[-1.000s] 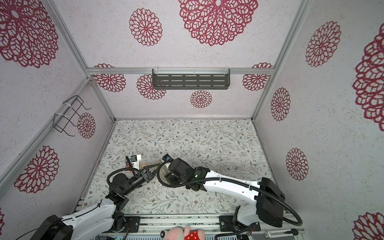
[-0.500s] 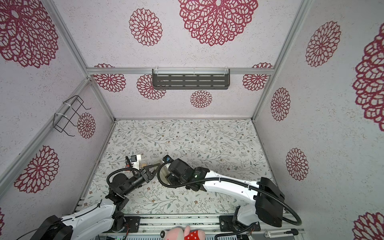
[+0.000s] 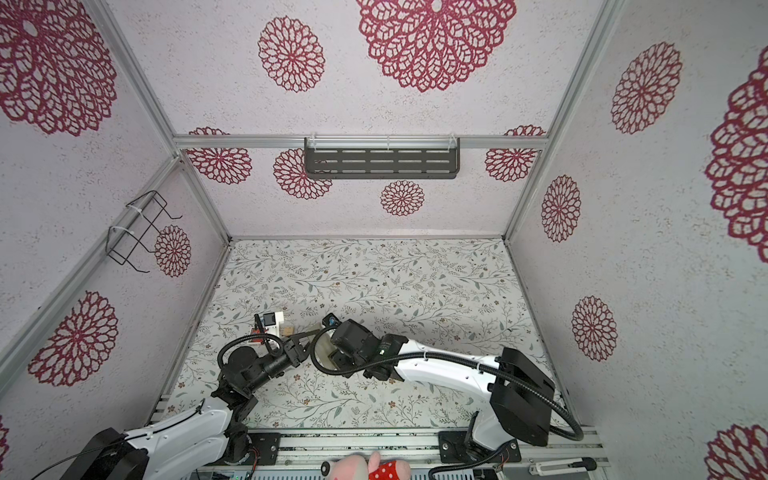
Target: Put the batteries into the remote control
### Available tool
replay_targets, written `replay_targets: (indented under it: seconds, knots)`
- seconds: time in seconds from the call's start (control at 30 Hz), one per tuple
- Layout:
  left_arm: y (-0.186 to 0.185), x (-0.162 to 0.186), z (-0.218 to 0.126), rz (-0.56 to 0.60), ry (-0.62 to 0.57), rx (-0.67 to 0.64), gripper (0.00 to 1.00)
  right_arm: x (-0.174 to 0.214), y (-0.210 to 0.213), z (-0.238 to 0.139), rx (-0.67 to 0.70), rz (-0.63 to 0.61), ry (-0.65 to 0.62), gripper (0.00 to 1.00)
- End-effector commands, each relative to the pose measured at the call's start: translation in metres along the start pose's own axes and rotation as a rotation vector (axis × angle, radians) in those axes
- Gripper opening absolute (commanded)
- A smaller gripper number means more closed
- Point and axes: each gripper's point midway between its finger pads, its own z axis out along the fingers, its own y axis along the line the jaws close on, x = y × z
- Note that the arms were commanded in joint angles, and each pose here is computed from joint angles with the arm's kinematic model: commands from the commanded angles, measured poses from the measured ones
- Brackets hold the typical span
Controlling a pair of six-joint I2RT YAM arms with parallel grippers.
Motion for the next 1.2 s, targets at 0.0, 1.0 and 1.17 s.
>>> replay_targets:
  seconds: [0.0,1.0,1.17]
  knots:
    - [-0.043,-0.018,-0.001,0.034,-0.047,0.168,0.0,-0.006,-0.007,0.002,0.035,0.008,-0.002,0.59]
    - [-0.02,-0.039,0.0,-0.016,-0.137,0.004,0.0,-0.046,0.017,-0.003,-0.083,0.046,-0.219,0.82]
    - [-0.02,-0.039,0.001,-0.02,-0.139,0.003,0.0,-0.04,0.016,0.006,-0.073,0.038,-0.201,0.79]
